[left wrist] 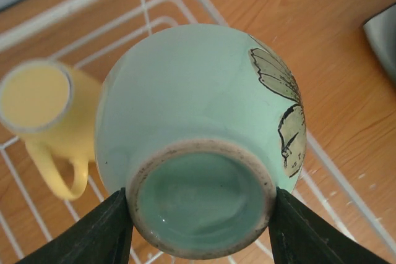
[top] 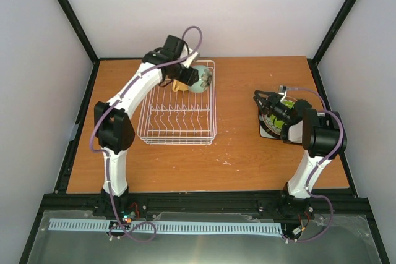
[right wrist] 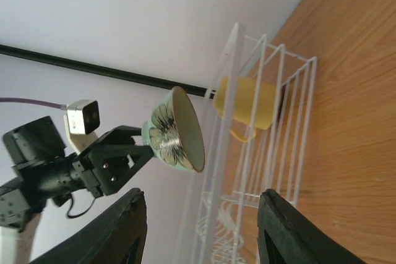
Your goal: Load the mixed dishes into the dish rack
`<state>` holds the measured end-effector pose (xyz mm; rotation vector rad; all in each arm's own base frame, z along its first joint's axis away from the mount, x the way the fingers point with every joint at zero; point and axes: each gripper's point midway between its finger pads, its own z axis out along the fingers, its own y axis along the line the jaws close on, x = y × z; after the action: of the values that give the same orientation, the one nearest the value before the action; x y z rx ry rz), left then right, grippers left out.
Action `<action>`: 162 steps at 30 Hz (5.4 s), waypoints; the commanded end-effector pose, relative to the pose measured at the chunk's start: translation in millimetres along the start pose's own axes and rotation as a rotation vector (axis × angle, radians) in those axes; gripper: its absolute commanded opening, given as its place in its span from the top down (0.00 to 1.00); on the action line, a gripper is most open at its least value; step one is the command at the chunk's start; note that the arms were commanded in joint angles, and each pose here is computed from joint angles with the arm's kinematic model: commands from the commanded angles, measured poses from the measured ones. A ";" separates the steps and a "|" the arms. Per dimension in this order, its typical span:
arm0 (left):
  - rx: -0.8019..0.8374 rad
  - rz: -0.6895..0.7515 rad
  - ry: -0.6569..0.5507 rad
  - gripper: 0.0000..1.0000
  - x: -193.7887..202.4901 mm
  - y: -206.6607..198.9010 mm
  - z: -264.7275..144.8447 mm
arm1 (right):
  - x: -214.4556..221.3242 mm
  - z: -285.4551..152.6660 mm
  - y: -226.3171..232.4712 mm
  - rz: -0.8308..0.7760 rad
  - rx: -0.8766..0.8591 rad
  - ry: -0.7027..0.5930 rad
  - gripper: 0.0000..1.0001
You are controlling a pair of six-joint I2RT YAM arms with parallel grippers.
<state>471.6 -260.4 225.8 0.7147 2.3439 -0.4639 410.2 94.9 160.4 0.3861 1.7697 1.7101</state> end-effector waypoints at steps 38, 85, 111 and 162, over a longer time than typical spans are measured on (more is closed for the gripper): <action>-0.245 0.224 0.156 0.98 31.9 -1.2 122.8 | -20.9 -35.4 -24.5 -0.056 -0.024 -0.100 0.53; 0.352 0.099 -0.462 0.00 -101.5 -106.4 -104.8 | -36.8 -204.9 -4.5 -0.311 1.194 -0.361 0.62; 0.336 0.101 -0.332 0.00 -47.5 -92.3 -42.2 | -28.8 -217.9 -65.4 0.005 1.210 -0.228 0.61; 0.204 0.071 -0.288 0.00 -42.7 -52.1 -17.3 | -46.1 -191.6 -116.5 0.080 1.124 -0.174 0.97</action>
<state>451.7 -312.5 259.2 0.7658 2.0549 -0.7659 355.4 -98.1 51.5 1.0181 2.4383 0.5316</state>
